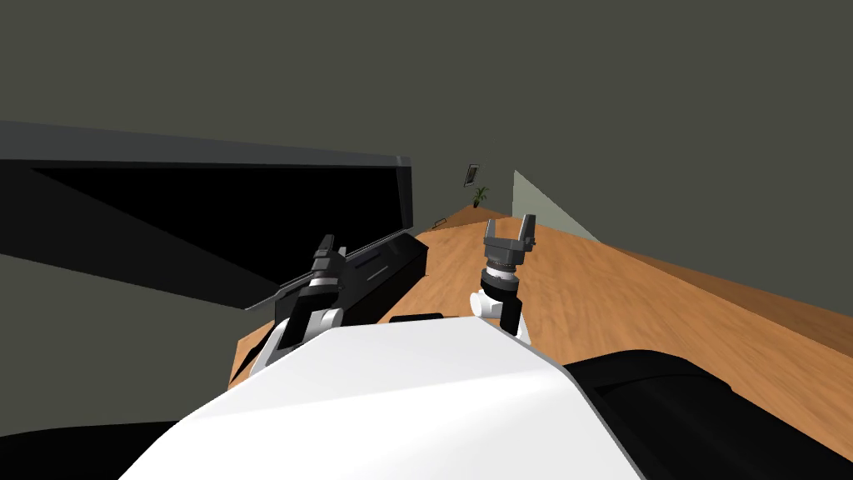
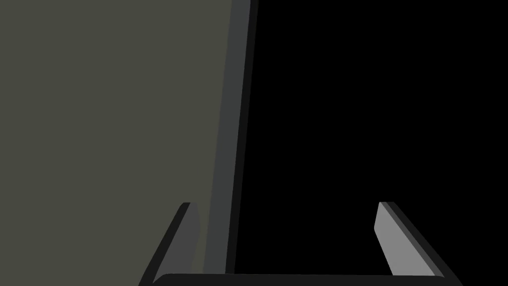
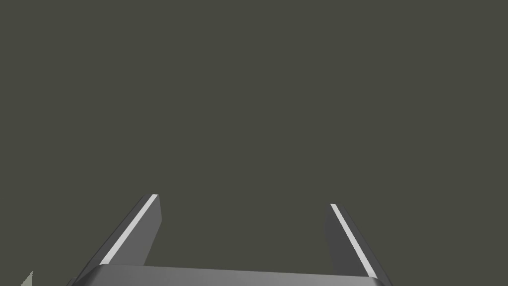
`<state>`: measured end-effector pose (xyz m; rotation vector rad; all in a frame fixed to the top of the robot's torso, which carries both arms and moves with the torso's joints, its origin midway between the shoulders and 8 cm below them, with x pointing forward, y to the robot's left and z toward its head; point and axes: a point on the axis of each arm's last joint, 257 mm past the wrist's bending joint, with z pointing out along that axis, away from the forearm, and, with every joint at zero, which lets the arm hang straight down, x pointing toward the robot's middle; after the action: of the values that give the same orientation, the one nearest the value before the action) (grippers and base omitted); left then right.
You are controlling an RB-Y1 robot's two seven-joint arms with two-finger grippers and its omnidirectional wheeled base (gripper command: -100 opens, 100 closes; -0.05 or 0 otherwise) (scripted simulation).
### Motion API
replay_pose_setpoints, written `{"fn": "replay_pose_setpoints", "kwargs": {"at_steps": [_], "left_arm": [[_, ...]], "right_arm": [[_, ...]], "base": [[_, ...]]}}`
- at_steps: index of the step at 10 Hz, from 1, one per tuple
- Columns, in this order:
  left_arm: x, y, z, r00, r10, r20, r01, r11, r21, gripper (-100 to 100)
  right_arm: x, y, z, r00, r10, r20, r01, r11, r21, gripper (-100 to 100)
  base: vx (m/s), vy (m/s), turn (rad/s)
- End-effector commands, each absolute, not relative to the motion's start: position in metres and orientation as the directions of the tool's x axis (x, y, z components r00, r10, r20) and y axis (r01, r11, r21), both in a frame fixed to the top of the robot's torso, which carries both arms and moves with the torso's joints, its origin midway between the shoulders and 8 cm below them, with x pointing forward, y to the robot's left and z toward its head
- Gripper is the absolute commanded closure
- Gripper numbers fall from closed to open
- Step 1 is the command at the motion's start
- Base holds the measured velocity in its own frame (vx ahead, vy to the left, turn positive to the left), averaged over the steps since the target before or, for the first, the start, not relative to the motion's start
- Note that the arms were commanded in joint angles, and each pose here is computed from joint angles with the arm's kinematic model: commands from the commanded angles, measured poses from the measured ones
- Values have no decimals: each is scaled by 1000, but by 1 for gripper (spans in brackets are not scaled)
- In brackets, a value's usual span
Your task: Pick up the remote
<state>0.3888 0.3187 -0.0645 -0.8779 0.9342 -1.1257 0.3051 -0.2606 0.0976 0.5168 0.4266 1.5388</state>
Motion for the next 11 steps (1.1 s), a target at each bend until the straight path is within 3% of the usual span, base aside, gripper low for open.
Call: {"fn": "replay_pose_setpoints", "kwargs": {"at_steps": [1,11], "left_arm": [[394,334,-88,186,-970,-158,268,205,-941,-100],[383,460,-231,370,-920,-128,-152,77,-985,-100]], "right_arm": [[305,-261,98,-2,998,60,-825,-36,564,0],[305,-261,98,-2,998,60,-825,-36,564,0]], "base": [[38,-19,-47],[57,-26,-69]]}}
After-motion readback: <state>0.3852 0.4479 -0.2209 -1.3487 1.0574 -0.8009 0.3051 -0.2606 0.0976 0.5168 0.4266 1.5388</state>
